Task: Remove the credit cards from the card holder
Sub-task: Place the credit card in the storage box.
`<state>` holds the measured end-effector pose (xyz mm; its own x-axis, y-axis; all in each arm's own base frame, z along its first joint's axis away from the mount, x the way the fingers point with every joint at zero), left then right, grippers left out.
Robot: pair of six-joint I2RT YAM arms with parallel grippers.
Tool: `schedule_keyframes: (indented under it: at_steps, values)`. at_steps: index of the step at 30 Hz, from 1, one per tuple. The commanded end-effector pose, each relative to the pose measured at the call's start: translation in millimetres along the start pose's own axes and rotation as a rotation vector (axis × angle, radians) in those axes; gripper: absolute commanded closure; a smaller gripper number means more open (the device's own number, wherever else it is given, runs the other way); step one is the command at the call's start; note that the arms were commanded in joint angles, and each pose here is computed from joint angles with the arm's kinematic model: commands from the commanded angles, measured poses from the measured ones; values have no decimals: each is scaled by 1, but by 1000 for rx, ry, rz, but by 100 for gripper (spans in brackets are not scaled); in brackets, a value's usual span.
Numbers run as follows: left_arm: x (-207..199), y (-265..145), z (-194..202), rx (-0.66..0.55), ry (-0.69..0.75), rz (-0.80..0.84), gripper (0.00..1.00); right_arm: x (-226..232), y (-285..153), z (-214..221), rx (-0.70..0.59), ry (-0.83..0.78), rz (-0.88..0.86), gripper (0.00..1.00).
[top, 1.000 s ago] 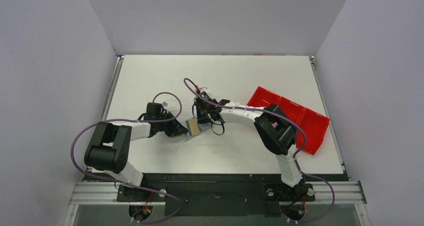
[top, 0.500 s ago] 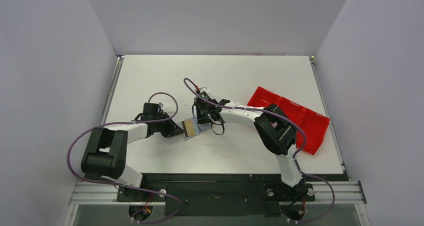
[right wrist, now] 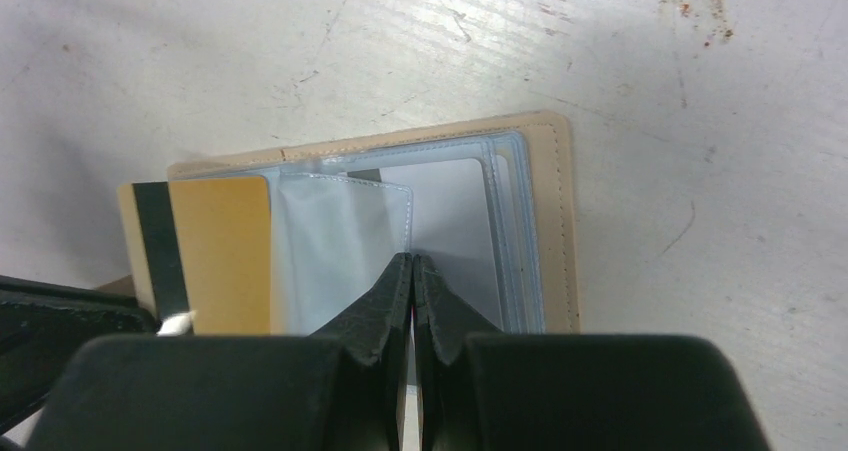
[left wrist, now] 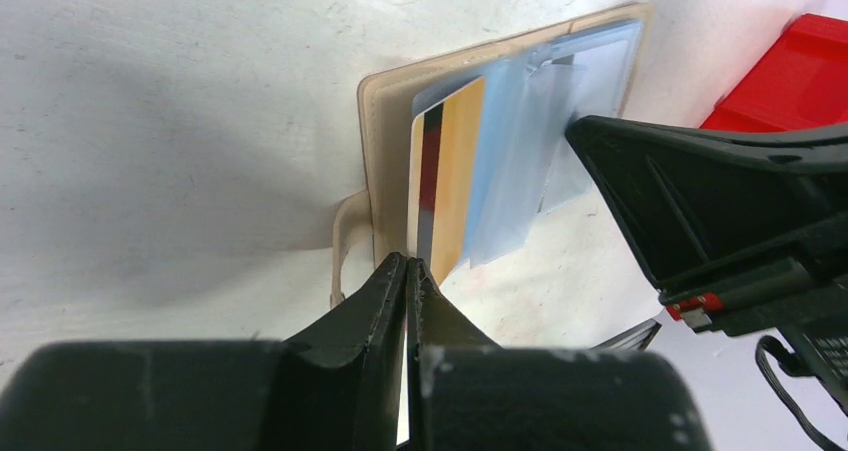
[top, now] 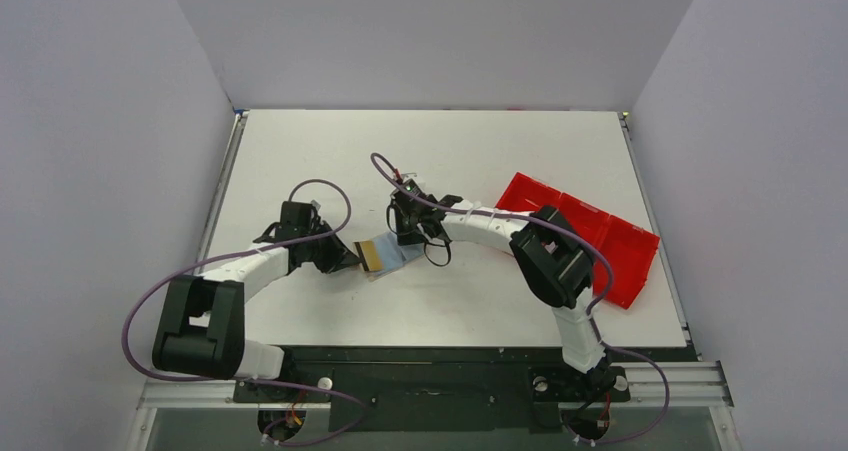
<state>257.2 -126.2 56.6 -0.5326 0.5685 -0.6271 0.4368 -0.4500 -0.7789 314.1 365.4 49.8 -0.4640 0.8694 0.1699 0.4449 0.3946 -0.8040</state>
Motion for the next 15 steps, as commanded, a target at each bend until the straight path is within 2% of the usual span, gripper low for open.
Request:
schedule_keyframes:
  at_steps: [1, 2, 6, 10, 15]
  values:
    - [-26, -19, -13, -56, 54, 47, 100, -28, -17, 5, 72, 0, 86, 98]
    - [-28, -21, -13, -56, 56, 53, 100, -26, -20, -1, 57, 4, 82, 96]
    - [-40, -28, -15, -61, 68, 81, 100, -20, -39, -23, 6, 24, 33, 71]
    - [-58, -36, -17, -65, 80, 138, 100, -18, -62, -43, -53, 41, 7, 53]
    - [-82, -46, -18, -53, 92, 229, 100, -18, -89, -58, -119, 84, -65, 45]
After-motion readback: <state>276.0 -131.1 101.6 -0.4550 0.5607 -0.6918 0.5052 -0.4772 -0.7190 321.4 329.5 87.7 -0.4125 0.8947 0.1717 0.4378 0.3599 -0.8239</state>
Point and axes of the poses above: each gripper's point midway between its finger pads, its own y axis out along the fingers, its own x axis along the line the jaws close on, z = x × y, the point moved 3 cm from there along -y, back along the fingers, and after that the axes turned 11 degrees about -y, right-handed, at the moved point
